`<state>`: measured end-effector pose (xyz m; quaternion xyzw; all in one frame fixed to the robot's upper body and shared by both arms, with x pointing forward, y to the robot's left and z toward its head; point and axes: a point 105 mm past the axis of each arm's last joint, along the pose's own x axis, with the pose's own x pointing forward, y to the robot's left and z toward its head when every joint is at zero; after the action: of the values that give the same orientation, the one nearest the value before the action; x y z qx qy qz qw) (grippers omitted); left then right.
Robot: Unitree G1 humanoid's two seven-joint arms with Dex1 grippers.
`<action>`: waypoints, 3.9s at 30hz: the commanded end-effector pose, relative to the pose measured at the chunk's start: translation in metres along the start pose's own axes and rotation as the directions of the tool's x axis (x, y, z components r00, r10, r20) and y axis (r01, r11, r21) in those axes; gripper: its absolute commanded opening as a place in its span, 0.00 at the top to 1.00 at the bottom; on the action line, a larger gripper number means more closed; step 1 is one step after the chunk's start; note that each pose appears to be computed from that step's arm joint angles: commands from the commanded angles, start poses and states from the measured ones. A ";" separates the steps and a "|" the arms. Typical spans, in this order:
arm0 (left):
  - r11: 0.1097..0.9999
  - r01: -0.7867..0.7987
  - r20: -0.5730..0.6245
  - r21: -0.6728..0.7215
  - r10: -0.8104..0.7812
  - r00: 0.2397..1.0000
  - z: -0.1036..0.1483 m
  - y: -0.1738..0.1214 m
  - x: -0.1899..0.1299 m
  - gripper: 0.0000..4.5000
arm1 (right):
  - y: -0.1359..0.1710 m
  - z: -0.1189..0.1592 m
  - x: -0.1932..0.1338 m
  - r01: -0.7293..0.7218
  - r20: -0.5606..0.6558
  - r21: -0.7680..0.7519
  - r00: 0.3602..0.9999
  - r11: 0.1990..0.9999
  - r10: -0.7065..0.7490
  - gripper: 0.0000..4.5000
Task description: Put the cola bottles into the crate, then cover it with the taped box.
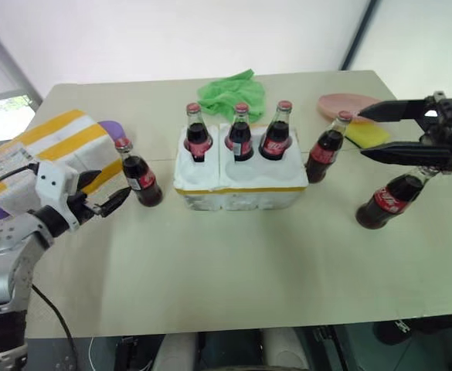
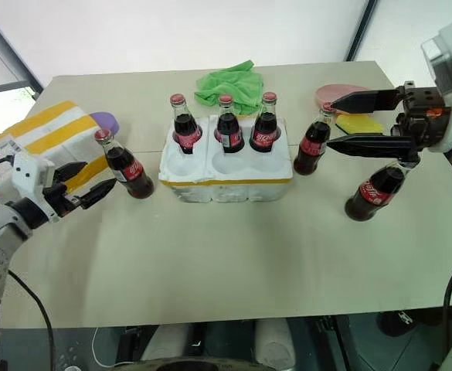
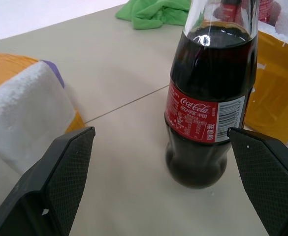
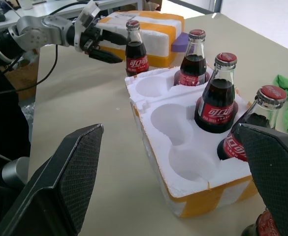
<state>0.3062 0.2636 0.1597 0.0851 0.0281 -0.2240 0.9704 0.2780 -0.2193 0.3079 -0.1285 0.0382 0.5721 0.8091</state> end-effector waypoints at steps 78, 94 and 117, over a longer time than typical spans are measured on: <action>0.825 0.546 0.173 0.144 -0.564 0.807 0.117 -0.109 0.102 0.38 | 0.018 0.000 0.004 0.058 0.101 -0.019 0.993 0.998 -0.056 0.00; 0.801 0.576 0.130 0.160 -0.596 0.792 0.108 -0.119 0.095 0.38 | 0.014 0.001 0.010 0.057 0.111 -0.026 0.992 0.998 -0.054 0.00; 0.821 0.556 0.019 0.127 -0.563 0.826 0.052 -0.115 0.108 0.01 | 0.014 0.000 0.020 0.026 0.117 -0.033 0.993 0.999 -0.022 0.00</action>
<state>0.3554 0.1039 0.1821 0.1289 0.0093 -0.5046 0.8536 0.2754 -0.1995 0.2899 -0.0911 0.0045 0.5653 0.8198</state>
